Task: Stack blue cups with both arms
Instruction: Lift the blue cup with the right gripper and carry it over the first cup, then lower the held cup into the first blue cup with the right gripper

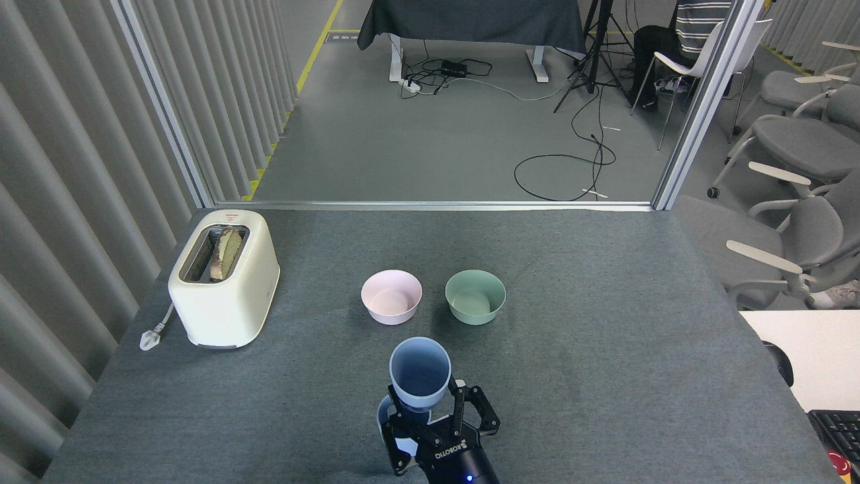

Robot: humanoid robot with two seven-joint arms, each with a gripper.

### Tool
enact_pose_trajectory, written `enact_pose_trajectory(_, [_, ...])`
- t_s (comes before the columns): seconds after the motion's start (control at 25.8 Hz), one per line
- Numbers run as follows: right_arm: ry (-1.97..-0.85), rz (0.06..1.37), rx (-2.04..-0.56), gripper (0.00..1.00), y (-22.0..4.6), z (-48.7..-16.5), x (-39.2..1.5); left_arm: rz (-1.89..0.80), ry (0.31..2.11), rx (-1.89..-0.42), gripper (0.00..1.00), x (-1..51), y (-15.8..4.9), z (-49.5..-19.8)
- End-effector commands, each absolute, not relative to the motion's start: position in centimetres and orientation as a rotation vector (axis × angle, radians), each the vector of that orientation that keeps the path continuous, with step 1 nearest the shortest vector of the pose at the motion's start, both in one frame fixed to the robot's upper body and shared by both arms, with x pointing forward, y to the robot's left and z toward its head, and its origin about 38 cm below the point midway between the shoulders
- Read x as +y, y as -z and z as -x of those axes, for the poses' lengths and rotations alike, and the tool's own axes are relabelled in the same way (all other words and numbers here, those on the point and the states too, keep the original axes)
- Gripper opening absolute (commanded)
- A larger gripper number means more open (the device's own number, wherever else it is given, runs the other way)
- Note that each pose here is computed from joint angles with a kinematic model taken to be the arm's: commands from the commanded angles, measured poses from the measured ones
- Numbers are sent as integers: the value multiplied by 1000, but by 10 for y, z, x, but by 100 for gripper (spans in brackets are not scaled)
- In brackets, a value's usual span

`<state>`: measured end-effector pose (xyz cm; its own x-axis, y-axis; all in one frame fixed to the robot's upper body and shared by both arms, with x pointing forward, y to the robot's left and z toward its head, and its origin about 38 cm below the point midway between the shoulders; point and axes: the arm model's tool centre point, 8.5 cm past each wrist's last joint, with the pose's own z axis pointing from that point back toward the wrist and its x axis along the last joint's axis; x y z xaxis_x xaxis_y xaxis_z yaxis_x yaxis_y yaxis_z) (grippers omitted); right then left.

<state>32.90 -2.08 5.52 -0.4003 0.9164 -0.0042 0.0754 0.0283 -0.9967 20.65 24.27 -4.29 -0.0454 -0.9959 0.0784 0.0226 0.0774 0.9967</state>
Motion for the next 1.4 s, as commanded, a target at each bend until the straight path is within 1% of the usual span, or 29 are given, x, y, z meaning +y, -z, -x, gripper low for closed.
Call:
enact_pose_trajectory(0.0, [-1498, 1024, -1601, 55, -55, -325, -11, -1114, 1195, -1262, 100, 243, 43, -207])
enact_pose_trajectory(0.31, [-1511, 1014, -1594, 55, -51, -322, -9, -1114, 1195, -1262, 100, 243, 43, -207])
enact_pose_trajectory(0.47, [-1528, 988, -1558, 55, -36, -322, -11, -1114, 1195, -1262, 100, 243, 43, -207])
enact_pose_trajectory(0.74, [-1542, 959, -1553, 55, -29, -321, -8, -1114, 1195, -1262, 100, 243, 43, -207])
enact_pose_trajectory(0.81, [-1542, 963, -1558, 55, -31, -324, -8, -1113, 1196, -1261, 100, 243, 44, -206])
enact_pose_trajectory(1.09, [-1546, 933, -1543, 58, -23, -326, -6, -1114, 1196, -1258, 100, 244, 44, -206])
enact_pose_trajectory(1.12, [-1543, 929, -1543, 61, -22, -326, -5, -1113, 1196, -1257, 100, 244, 45, -206])
enact_pose_trajectory(1.16, [-1535, 925, -1544, 66, -23, -326, -5, -1114, 1196, -1258, 100, 244, 44, -206])
enact_pose_trajectory(1.2, [-1526, 917, -1545, 73, -23, -326, -6, -1113, 1196, -1257, 100, 244, 45, -206])
enact_pose_trajectory(1.32, [-1505, 893, -1550, 98, -23, -326, -6, -1113, 1196, -1257, 100, 244, 45, -206])
enact_pose_trajectory(1.36, [-1500, 892, -1556, 100, -25, -327, -5, -1112, 1195, -1257, 100, 244, 45, -206])
